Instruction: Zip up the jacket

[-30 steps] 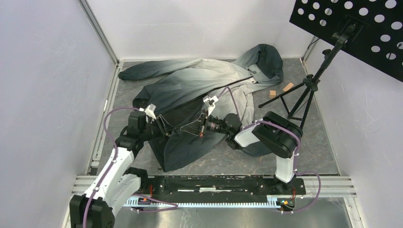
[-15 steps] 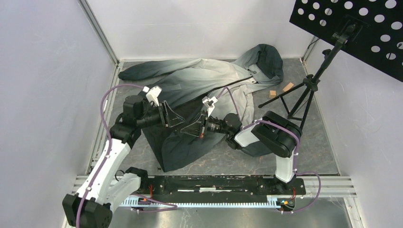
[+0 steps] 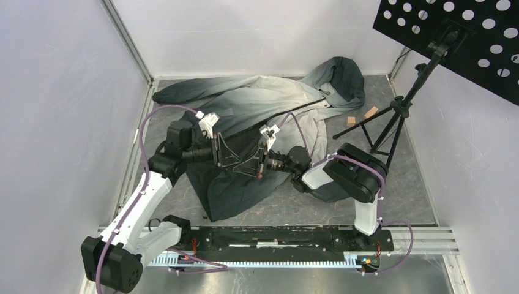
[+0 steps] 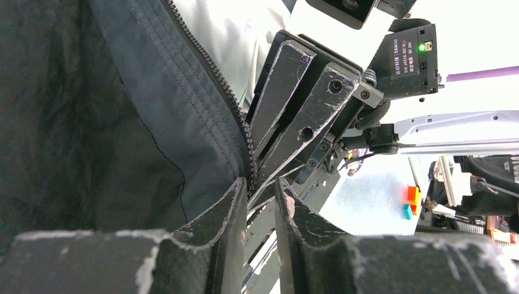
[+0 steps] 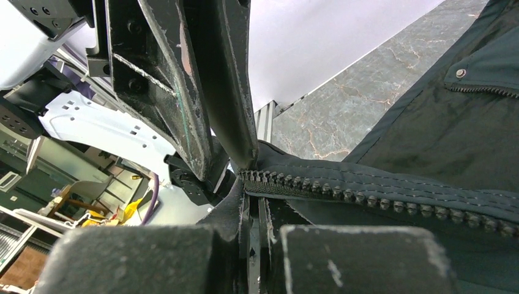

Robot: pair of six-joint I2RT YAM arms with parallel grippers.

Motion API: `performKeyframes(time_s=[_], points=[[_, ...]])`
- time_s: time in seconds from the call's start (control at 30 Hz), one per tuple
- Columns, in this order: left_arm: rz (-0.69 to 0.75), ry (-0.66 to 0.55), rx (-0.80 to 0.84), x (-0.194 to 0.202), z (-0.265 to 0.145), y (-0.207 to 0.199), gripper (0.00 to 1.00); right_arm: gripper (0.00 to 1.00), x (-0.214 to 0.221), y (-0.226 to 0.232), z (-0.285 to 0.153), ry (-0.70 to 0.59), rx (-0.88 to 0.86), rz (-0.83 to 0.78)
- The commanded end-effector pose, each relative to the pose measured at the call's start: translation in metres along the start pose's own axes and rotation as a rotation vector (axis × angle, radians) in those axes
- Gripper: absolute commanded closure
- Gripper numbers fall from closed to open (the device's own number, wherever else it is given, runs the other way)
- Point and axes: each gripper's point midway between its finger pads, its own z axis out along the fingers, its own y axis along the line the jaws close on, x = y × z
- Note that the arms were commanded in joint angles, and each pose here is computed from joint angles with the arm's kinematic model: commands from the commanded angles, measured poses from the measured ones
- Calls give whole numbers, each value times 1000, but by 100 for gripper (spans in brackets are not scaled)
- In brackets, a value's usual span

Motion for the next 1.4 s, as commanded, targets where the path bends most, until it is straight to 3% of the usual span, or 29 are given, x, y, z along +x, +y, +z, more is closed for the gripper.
performKeyframes(time_s=[0.0,0.63,0.93,1.07,1.17,1.37], points=[[81,-13,25,-10,2,-8,71,100,-44,51,1,-173,-219,-199],[54,30,-46,-1,18,11,71,100,-49,59,-1,-191,-242,-190],[32,50,-87,1,23,23,79,100,-52,63,-3,-207,-248,-184],[41,46,-124,-1,21,28,97,97,-54,64,-3,-214,-245,-181],[68,29,-148,-5,16,28,98,89,-53,62,-5,-212,-229,-170],[99,-8,-161,-17,3,16,98,57,-38,44,-17,-184,-107,-136]])
